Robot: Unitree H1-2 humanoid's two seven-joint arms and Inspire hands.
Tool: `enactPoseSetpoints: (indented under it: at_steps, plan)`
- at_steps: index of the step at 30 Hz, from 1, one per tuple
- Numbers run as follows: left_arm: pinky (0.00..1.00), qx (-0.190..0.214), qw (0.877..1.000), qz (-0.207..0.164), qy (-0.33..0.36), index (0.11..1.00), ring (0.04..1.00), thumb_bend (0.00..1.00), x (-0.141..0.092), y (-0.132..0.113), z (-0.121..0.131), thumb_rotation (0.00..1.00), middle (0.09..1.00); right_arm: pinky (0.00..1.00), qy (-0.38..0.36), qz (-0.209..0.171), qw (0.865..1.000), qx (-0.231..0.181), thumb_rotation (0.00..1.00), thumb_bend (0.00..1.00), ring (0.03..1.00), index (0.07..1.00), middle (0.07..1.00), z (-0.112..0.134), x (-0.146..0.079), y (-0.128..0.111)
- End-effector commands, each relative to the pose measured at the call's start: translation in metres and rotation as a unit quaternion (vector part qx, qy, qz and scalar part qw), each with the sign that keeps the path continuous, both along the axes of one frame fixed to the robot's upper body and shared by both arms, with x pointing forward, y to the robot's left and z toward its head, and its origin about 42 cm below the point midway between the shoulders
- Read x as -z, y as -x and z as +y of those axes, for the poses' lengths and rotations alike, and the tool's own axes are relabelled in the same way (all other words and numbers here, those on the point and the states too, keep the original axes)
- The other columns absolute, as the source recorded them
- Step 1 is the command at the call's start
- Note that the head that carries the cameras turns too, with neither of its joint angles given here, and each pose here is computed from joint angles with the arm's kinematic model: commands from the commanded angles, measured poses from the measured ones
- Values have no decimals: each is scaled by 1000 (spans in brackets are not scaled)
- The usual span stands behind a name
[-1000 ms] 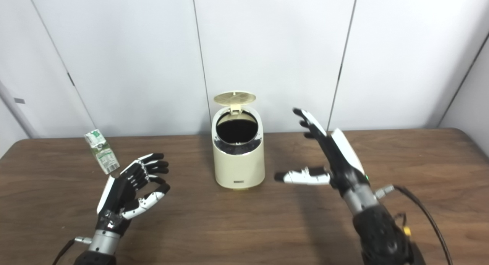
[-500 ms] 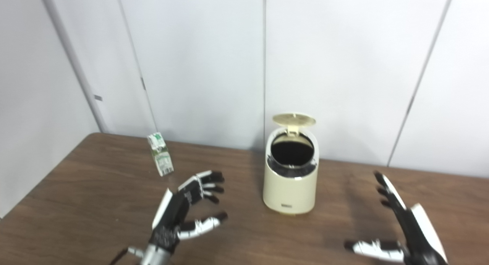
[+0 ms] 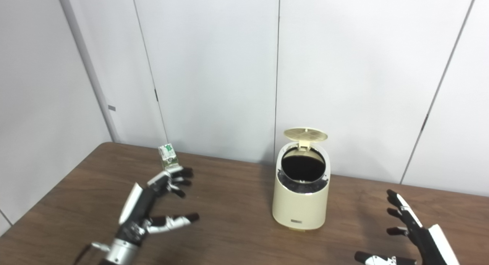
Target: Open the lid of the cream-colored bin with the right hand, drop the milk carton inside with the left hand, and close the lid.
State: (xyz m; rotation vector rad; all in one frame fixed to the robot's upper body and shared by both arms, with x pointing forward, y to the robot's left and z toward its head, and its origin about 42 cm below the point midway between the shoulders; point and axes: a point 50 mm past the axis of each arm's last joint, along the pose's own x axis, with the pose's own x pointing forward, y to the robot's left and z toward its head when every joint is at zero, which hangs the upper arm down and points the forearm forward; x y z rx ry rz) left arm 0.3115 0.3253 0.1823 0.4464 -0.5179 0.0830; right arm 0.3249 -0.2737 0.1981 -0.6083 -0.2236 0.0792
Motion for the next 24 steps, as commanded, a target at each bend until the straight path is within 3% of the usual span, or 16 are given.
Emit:
enactPoseSetpoints:
  at_steps: [1,7,9,13,24]
  plan:
    - [529,-13,999,-47,-21,782,690,796,-35,-10,12,3,755,622,10,-42,999,-2,341,863,846,919,915,-3,-20,-8]
    - [555,-60,995,-57,-50,771,688,820,-65,-16,38,53,749,557,25,-52,998,-1,376,877,813,904,891,-1,-21,-13]
    - [568,-69,995,-54,-52,771,695,821,-72,-18,44,57,750,482,26,-52,998,-3,420,898,828,909,901,-1,-21,-14]
    - [595,-80,994,-55,-59,774,721,806,-82,-21,52,43,759,469,27,-54,998,0,422,903,837,913,908,0,-21,-16]
    - [606,-144,985,-56,-81,793,762,860,-80,-43,68,72,828,474,32,-57,998,-1,472,910,835,918,911,-1,-24,-13]
